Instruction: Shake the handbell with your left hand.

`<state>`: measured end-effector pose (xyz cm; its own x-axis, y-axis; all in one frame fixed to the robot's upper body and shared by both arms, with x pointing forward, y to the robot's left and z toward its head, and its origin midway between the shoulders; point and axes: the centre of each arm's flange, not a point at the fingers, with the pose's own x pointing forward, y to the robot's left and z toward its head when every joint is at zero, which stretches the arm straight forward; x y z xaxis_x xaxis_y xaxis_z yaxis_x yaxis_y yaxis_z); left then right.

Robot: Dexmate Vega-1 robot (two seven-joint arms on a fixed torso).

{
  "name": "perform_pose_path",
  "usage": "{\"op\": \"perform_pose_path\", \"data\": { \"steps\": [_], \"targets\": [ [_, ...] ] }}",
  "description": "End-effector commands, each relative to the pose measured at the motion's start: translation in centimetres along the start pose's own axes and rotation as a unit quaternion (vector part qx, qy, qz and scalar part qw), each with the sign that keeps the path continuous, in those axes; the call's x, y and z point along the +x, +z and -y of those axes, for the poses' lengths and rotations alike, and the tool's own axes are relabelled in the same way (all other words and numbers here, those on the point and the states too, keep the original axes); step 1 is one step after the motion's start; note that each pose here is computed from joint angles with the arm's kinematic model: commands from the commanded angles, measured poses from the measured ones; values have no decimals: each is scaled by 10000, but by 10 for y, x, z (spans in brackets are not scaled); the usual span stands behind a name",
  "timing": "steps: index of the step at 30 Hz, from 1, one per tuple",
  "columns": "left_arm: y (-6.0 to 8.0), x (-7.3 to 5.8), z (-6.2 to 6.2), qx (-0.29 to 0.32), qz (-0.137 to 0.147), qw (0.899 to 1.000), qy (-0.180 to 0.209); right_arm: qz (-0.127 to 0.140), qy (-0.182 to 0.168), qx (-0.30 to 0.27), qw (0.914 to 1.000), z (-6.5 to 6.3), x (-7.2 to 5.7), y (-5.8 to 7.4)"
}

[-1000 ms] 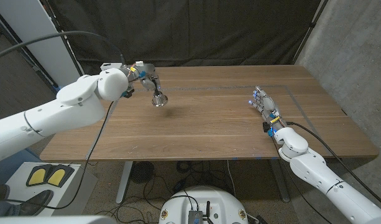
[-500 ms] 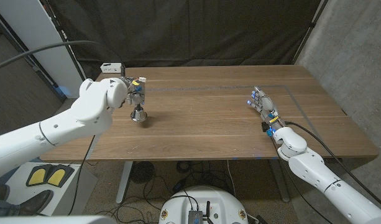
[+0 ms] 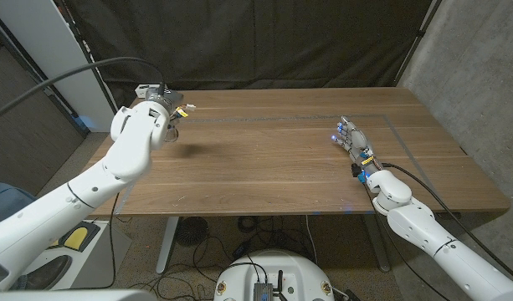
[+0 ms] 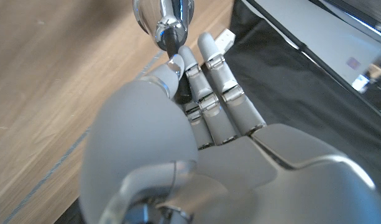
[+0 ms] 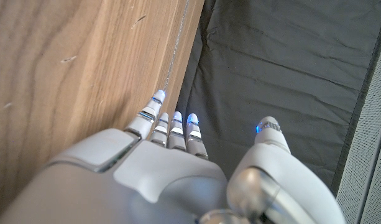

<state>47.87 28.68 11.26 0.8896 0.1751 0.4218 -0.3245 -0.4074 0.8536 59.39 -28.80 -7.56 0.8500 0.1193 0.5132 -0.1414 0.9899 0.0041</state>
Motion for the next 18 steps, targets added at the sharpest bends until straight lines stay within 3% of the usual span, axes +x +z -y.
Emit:
{"op": "perform_pose_path", "data": {
  "steps": [1, 4, 7, 11, 13, 14, 17, 18],
  "targets": [
    [-43, -43, -74, 2787, -2512, 9056, 1977, -46, 3, 10, 10000, 2, 4, -3],
    [-46, -47, -80, 2875, -2636, 8979, 2040, -41, 16, 2, 10000, 2, 6, -2],
    [-48, -50, -84, 2777, -2712, 8990, 2027, -33, 38, -5, 10000, 2, 9, -1],
    [-48, -48, -82, 2306, -2440, 9260, 1726, -48, 49, 10, 10000, 2, 11, -2],
    [-50, -43, -79, 1911, -2198, 9464, 1392, -56, 48, 16, 10000, 2, 11, -2],
    [-49, -41, -77, 1835, -2167, 9501, 1295, -53, 54, -1, 10000, 2, 11, -2],
    [-39, -35, -68, 1936, -2270, 9480, 1114, -51, 4, -6, 10000, 3, 9, -2],
    [-38, -33, -67, 1777, -2200, 9539, 1005, -50, -28, -6, 10000, 3, 9, -1]
  ]
}}
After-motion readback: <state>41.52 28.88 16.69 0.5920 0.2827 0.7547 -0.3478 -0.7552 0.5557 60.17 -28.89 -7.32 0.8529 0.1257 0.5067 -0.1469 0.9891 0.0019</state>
